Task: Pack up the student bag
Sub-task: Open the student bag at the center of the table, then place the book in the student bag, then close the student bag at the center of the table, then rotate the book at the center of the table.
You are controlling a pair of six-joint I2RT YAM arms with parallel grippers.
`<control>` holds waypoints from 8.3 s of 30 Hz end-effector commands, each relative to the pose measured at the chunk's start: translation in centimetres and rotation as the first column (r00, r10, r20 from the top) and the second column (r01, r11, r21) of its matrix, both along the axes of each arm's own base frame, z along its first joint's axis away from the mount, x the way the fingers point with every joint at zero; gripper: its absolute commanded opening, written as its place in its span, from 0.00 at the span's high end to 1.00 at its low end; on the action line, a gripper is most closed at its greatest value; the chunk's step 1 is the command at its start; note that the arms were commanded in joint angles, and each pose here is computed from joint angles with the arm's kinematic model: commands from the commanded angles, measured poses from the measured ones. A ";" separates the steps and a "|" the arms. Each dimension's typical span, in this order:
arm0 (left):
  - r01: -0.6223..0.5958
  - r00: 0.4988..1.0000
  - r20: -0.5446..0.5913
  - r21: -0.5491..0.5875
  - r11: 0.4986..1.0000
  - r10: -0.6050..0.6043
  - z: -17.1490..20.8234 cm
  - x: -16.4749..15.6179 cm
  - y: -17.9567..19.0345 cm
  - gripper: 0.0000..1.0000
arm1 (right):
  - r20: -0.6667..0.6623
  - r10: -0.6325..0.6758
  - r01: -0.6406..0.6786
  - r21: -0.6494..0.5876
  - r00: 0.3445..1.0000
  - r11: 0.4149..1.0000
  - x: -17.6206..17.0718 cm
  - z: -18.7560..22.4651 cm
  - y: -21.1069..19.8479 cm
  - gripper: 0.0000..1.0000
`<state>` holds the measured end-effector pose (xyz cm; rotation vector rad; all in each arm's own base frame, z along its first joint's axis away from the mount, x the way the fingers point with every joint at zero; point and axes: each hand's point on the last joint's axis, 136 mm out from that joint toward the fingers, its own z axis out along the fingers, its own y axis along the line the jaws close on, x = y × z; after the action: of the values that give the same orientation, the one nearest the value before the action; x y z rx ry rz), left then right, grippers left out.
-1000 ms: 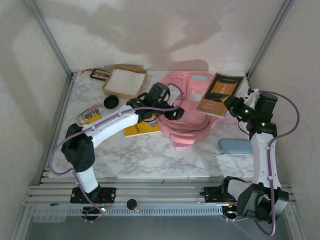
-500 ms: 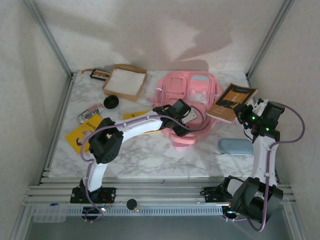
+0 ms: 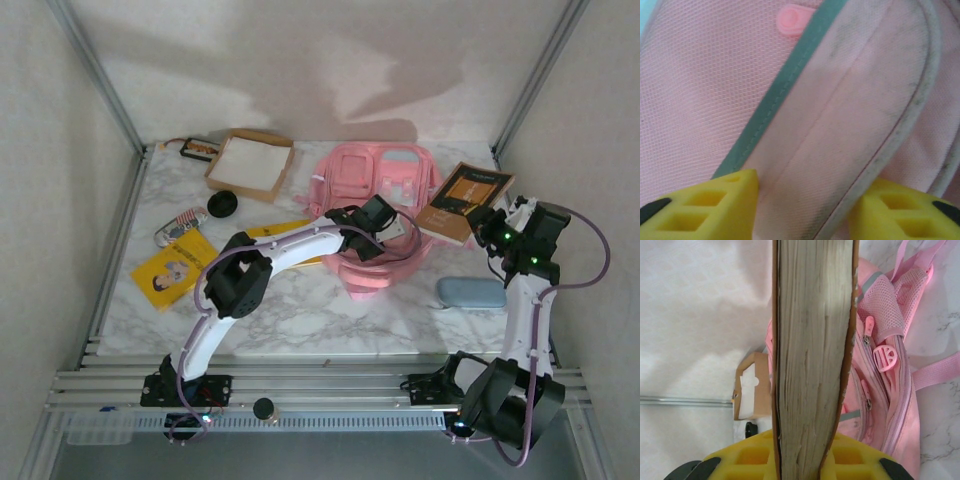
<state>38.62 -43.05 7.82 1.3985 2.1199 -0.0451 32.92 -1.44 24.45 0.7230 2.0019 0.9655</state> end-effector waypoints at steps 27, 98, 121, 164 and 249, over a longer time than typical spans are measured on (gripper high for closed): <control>-0.157 0.920 0.269 -0.411 0.898 0.284 24.6 4.9 0.5 1.00 | -0.082 0.005 -0.015 -0.132 0.997 0.991 -6.1 0.9 1.6 1.00; -0.103 0.991 0.008 -0.583 0.806 0.133 24.9 0.7 -2.0 1.00 | -0.256 0.156 -0.227 -0.276 0.954 0.934 2.7 -15.6 17.6 0.61; -0.109 0.989 0.024 -0.561 0.821 0.148 24.7 0.8 -1.4 1.00 | -0.070 0.073 -0.089 -0.253 0.995 0.963 5.9 -15.0 15.1 0.67; -0.399 0.892 -0.426 -0.590 0.702 0.150 13.9 -3.7 1.2 0.67 | -0.003 0.213 -0.199 -0.364 0.977 0.910 -4.7 1.3 12.0 0.33; -0.970 0.240 -0.612 -0.183 0.160 0.754 -4.0 -9.0 30.6 0.33 | -0.268 0.640 -0.693 -0.316 0.720 0.648 -2.3 -17.7 41.0 0.01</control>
<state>29.82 -13.26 2.96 -0.3374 2.6636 -0.4632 30.00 38.69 4.92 -0.1606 2.6020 0.8201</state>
